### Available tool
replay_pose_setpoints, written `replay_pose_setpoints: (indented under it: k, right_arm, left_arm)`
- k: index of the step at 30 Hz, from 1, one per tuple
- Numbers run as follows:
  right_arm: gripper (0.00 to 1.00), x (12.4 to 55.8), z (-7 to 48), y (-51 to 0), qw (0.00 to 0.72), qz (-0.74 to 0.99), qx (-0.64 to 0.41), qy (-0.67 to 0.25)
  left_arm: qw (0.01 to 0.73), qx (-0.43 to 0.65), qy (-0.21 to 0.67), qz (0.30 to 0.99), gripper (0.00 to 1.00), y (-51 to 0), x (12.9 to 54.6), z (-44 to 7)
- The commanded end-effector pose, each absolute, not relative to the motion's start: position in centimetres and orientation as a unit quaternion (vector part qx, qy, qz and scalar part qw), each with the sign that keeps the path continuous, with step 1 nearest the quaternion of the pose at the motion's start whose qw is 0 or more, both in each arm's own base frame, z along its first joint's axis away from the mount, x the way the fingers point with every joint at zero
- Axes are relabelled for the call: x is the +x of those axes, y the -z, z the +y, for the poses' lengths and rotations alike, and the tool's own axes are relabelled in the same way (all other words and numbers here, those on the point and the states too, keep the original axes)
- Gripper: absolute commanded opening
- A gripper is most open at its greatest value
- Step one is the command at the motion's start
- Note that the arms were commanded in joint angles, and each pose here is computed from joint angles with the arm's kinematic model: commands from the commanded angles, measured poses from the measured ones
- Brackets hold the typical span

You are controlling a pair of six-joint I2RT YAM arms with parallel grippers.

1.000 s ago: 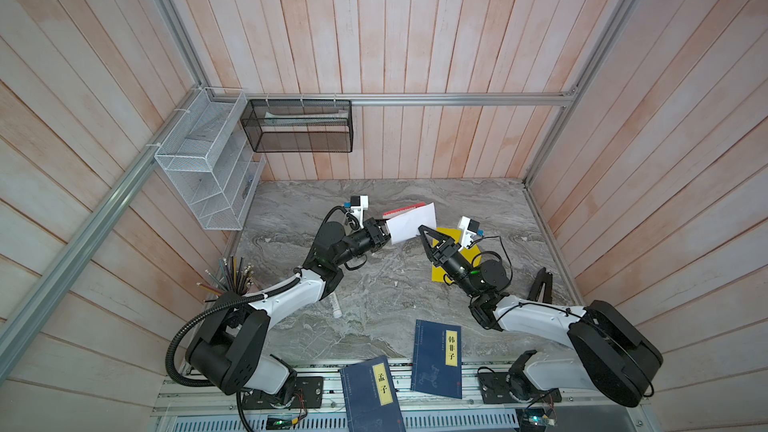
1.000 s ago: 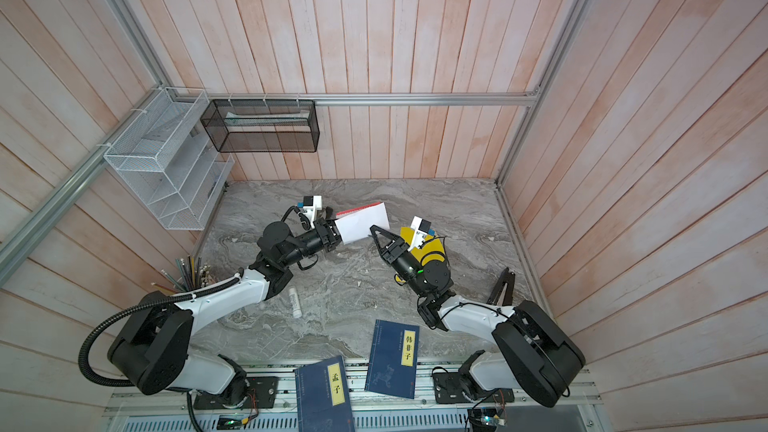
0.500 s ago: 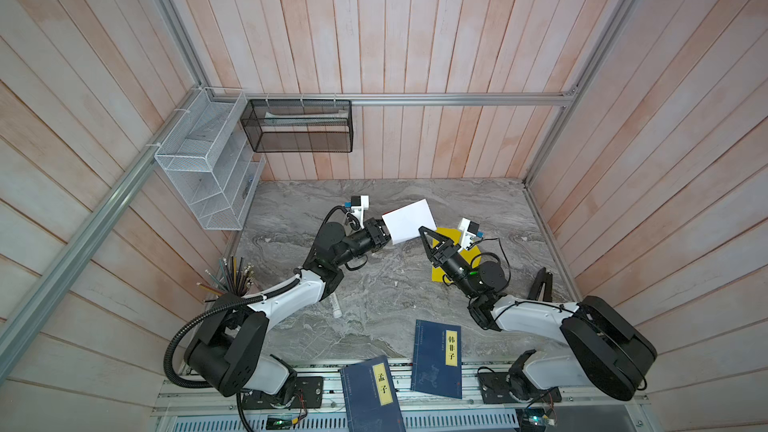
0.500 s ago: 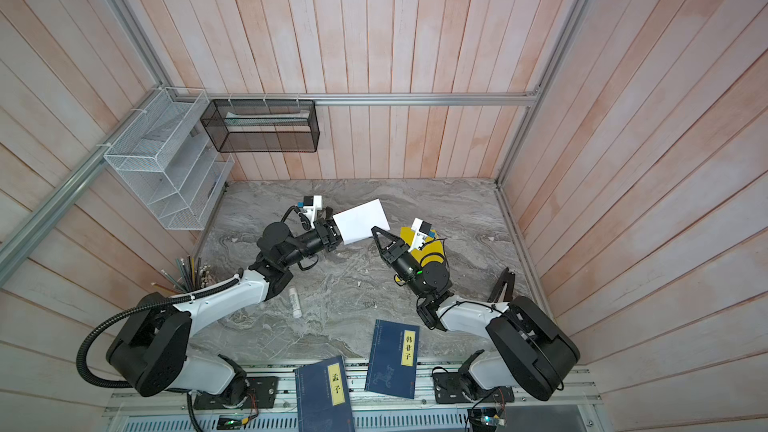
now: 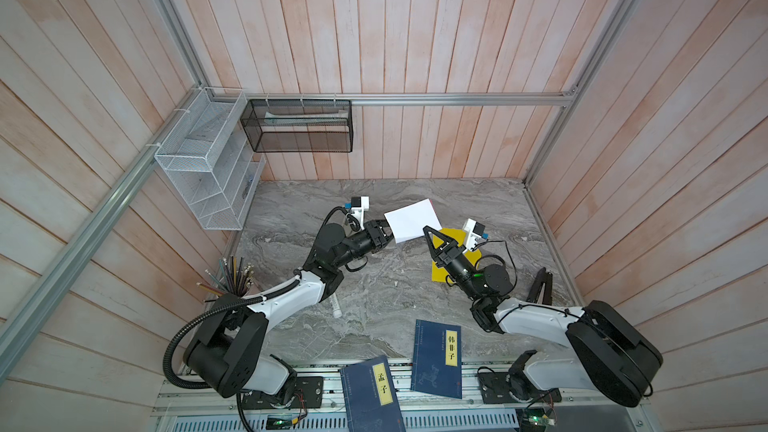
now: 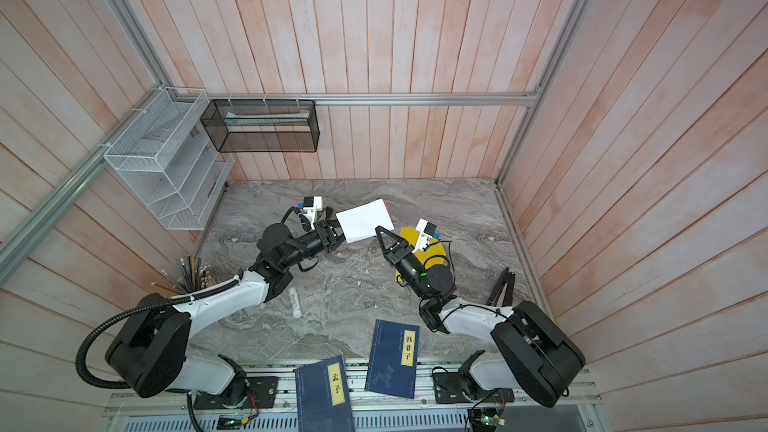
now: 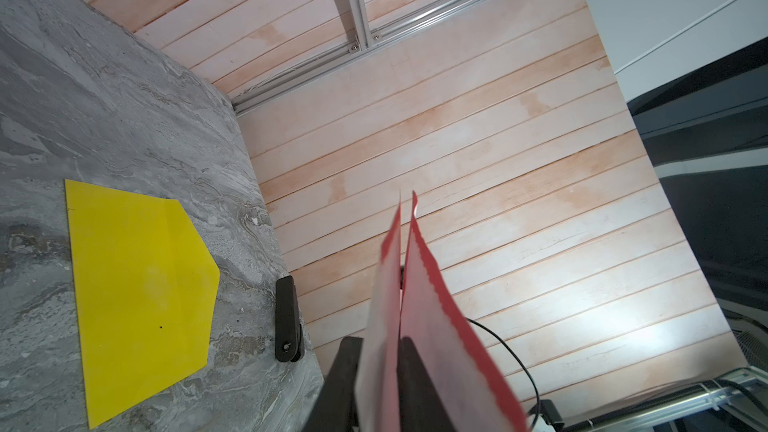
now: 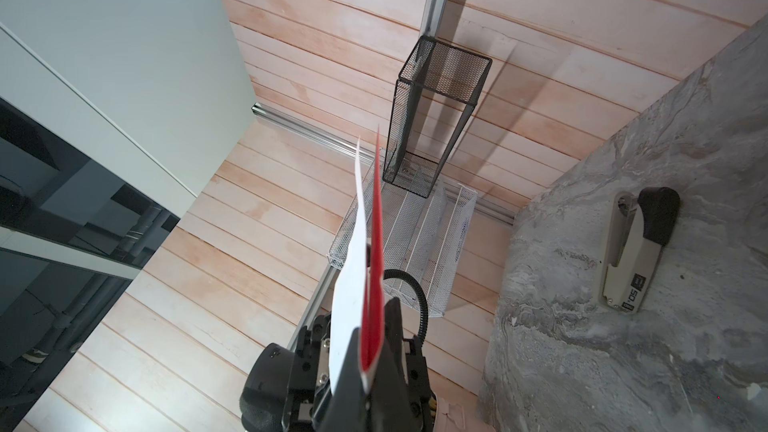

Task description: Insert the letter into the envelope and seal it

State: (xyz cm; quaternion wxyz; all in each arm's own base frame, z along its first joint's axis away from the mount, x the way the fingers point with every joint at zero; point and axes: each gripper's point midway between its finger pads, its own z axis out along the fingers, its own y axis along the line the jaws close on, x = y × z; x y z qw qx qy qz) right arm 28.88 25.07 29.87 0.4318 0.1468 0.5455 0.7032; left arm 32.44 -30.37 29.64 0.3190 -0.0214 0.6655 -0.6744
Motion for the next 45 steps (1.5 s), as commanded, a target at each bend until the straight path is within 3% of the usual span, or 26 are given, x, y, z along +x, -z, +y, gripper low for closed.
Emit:
replay_pose_setpoints:
  k: [1, 5, 10, 15, 22, 27, 32, 45]
  right_arm:
    - [0.00, 28.6, 24.2, -31.4, 0.450, 0.526, 0.138, -0.708]
    - [0.00, 29.0, 23.9, -31.0, 0.463, 0.558, 0.119, -0.678]
    - [0.00, 30.2, 23.9, -30.1, 0.512, 0.651, 0.052, -0.558]
    - [0.00, 31.2, 24.3, -29.8, 0.543, 0.719, -0.049, -0.431]
    - [0.00, 31.1, 24.8, -29.3, 0.541, 0.757, -0.186, -0.316]
    - [0.00, 30.1, 24.8, -29.1, 0.539, 0.752, -0.269, -0.269]
    - [0.00, 28.0, 25.0, -29.5, 0.555, 0.713, -0.337, -0.263]
    - [0.00, 23.9, 27.2, -26.2, 0.524, 0.651, -0.510, -0.204]
  left_arm:
    - [0.340, -0.010, 0.675, 0.655, 0.37, -30.6, 31.8, -29.5]
    - [0.357, -0.017, 0.646, 0.674, 0.60, -30.0, 31.9, -27.1]
    - [0.406, -0.011, 0.545, 0.734, 0.71, -29.0, 31.9, -23.0]
    - [0.428, 0.054, 0.457, 0.777, 0.69, -29.3, 31.3, -22.0]
    - [0.481, 0.150, 0.371, 0.780, 0.67, -31.7, 30.6, -21.5]
    - [0.532, 0.240, 0.307, 0.752, 0.66, -33.0, 29.3, -22.4]
    - [0.540, 0.318, 0.262, 0.734, 0.65, -32.1, 28.5, -24.0]
    - [0.560, 0.429, 0.191, 0.682, 0.86, -31.6, 25.6, -24.9]
